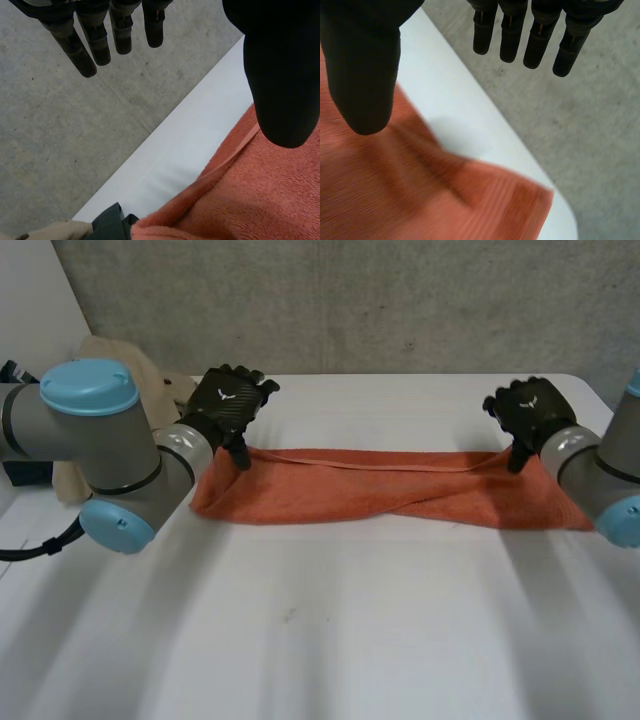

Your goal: Fold the laundry.

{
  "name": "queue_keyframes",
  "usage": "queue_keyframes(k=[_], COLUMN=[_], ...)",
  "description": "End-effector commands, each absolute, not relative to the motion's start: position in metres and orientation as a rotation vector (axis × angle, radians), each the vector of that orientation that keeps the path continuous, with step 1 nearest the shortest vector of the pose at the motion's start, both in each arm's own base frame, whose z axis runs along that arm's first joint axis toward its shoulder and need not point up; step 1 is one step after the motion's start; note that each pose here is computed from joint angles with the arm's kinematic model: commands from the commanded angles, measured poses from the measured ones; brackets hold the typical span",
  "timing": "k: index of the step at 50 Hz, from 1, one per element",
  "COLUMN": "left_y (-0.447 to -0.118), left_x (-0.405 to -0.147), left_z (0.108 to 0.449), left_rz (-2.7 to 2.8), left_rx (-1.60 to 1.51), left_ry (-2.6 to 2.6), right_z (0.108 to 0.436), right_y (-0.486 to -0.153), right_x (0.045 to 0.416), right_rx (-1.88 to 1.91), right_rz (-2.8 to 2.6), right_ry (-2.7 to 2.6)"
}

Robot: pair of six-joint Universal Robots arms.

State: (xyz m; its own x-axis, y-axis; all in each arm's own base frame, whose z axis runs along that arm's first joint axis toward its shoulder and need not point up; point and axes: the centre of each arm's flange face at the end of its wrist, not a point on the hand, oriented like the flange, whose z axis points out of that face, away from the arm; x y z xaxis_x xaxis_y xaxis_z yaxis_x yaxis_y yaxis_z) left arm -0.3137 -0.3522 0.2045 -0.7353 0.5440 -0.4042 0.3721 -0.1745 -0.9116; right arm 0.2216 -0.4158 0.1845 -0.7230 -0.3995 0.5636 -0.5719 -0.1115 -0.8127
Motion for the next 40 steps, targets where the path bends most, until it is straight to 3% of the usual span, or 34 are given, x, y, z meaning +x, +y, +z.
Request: queue_keyframes(k=[1, 9, 27, 31, 36, 40], left_y=[-0.347, -0.34, -0.337, -0.339, -0.344, -0.35], left_x=[-0.317, -0.315, -0.306, -0.303, -0.302, -0.305], left_z=[0.214, 0.226, 0.235, 0.234, 0.235, 0.237], left_rz=[2.054, 2.037, 1.987, 1.991, 2.01, 2.042], left_rx=[-1.088, -1.073, -1.015, -1.011, -1.004, -0.991], left_ry=[-1.896, -1.888, -1.915, -1.927, -1.924, -1.902], right_z=[0.167, 0.128, 0.086, 0.098, 0.145, 0.183], right_y=[-0.468, -0.506, -0.517, -0.524, -0.527, -0.511], right_x=[0.222, 0.205, 0.2, 0.194, 0.19, 0.198], right_rx=[1.149, 1.25, 1.313, 1.246, 1.174, 1.203], right_rz=[1.951, 1.858, 1.943, 1.947, 1.982, 1.98], right_ry=[-1.837, -1.815, -1.756, -1.717, -1.634, -1.656])
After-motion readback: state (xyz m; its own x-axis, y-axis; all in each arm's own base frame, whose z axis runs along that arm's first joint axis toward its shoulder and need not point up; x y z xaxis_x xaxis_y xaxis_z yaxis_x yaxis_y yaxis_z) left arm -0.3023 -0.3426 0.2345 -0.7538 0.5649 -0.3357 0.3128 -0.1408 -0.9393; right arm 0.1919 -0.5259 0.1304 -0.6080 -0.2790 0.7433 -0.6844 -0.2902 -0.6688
